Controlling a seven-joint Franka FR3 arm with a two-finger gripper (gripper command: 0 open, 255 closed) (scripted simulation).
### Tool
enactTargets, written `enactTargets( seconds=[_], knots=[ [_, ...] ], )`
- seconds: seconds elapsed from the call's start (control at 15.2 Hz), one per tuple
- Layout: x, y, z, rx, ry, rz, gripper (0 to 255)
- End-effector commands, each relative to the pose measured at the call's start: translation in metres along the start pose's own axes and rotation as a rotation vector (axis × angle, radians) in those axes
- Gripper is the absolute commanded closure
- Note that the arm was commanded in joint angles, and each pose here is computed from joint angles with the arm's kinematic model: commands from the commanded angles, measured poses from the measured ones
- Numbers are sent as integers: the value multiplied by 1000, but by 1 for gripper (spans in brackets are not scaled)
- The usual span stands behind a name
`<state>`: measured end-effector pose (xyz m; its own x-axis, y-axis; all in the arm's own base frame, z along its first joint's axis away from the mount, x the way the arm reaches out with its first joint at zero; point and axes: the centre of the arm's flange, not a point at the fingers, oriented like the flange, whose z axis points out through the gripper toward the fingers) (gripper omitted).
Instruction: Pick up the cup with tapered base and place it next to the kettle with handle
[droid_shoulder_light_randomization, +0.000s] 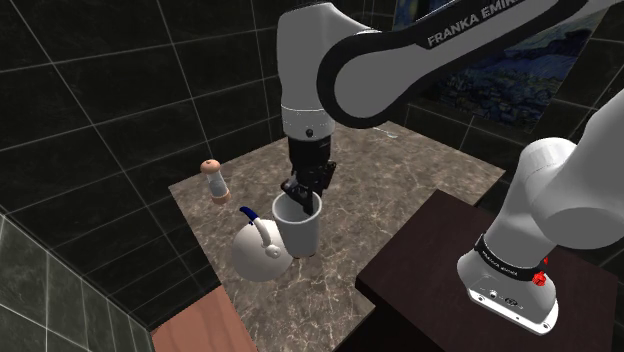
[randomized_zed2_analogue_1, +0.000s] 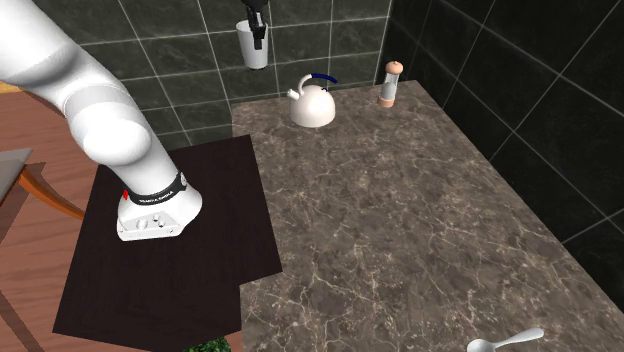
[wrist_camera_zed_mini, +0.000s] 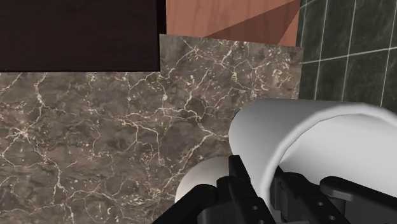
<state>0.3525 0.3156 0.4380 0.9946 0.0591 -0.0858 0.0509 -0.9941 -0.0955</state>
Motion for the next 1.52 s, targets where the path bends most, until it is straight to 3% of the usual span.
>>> enactTargets(
  seconds=[0.0, 0.4, 1.45],
  knots=[
    [-4, -26, 1, 1, 0, 2, 255],
    [-14, -109, 10, 1, 0, 2, 255],
    [-7, -101, 94, 1, 0, 2, 255]
  ],
)
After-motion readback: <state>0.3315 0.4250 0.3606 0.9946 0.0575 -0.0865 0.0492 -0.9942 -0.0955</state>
